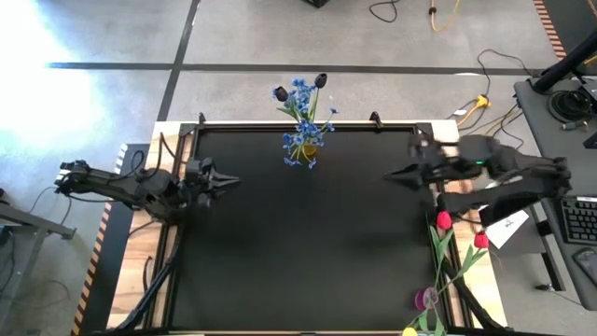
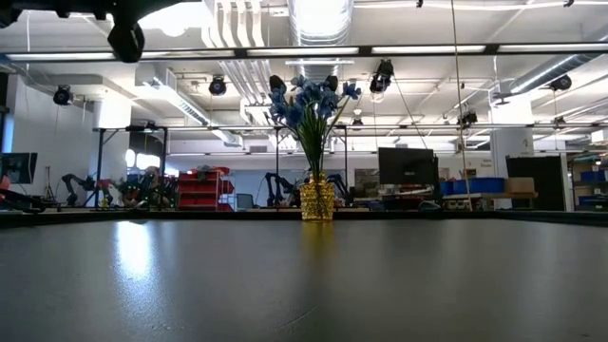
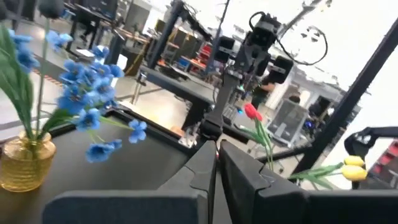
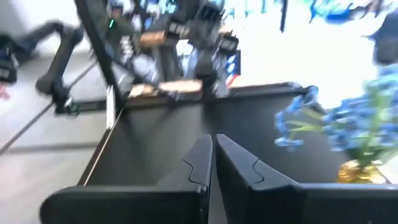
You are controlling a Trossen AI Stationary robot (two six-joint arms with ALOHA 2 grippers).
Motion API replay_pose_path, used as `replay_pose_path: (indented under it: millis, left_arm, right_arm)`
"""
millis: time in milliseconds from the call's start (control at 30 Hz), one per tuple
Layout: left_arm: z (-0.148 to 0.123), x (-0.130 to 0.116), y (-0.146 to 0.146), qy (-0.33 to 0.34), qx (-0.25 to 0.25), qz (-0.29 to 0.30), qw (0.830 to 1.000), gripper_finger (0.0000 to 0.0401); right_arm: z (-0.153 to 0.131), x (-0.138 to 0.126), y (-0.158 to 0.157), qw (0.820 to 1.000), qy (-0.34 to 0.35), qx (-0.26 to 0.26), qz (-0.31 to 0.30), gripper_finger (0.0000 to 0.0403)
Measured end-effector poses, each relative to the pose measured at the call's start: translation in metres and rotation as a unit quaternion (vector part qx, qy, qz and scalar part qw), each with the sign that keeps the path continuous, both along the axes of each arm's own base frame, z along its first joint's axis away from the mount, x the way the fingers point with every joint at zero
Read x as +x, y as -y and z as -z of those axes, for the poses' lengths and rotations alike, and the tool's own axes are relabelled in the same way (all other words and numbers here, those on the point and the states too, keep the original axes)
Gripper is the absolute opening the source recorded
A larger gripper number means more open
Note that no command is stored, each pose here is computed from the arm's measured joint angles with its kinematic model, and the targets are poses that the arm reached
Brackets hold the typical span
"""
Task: Sort flowers into vase by color
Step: Return to Home Position
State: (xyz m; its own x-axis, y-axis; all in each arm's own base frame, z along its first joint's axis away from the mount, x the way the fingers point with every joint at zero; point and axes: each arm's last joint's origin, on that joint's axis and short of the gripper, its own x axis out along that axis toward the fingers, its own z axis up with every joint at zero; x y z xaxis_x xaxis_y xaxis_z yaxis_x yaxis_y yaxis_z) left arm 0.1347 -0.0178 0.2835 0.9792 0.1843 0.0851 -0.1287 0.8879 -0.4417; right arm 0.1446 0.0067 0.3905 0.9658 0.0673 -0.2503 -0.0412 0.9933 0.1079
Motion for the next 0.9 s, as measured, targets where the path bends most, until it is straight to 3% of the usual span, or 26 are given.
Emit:
replay_pose_path:
  millis: [100,233,300,400,533,667,833,900]
  left_arm:
    - [0.001,-0.002,-0.001,0.002,-0.002,-0.002,1.000,0.0011]
    - [0.001,-0.001,0.000,-0.004,-0.001,-0.002,1.000,0.0011]
    - [0.000,0.001,0.000,-0.006,0.001,-0.002,1.000,0.0011]
    - [0.000,0.004,0.000,-0.019,0.043,-0.013,0.999,0.0011]
    - [0.005,0.005,-0.001,-0.037,0.084,-0.051,0.995,0.0011]
    - [0.015,0.005,-0.001,-0.012,0.138,-0.055,0.989,0.0011]
    - [0.047,0.001,-0.002,0.028,0.136,-0.051,0.989,0.0011]
    - [0.065,-0.003,-0.002,0.038,0.130,-0.051,0.989,0.0010]
  right_arm:
    - [-0.007,-0.049,0.004,0.997,0.073,0.005,0.038,0.0013]
    - [0.001,-0.079,0.009,0.988,0.086,0.052,0.115,0.0013]
    - [0.004,-0.092,0.010,0.988,0.082,0.052,0.122,0.0013]
    - [0.007,-0.109,0.011,0.985,0.094,0.078,0.125,0.0013]
    - [0.018,-0.120,0.012,0.981,0.118,0.063,0.138,0.0013]
    - [0.036,-0.131,0.013,0.971,0.194,0.056,0.130,0.0013]
    - [0.072,-0.126,0.010,0.958,0.265,0.064,0.091,0.0013]
    - [0.088,-0.114,0.010,0.965,0.240,0.065,0.087,0.0013]
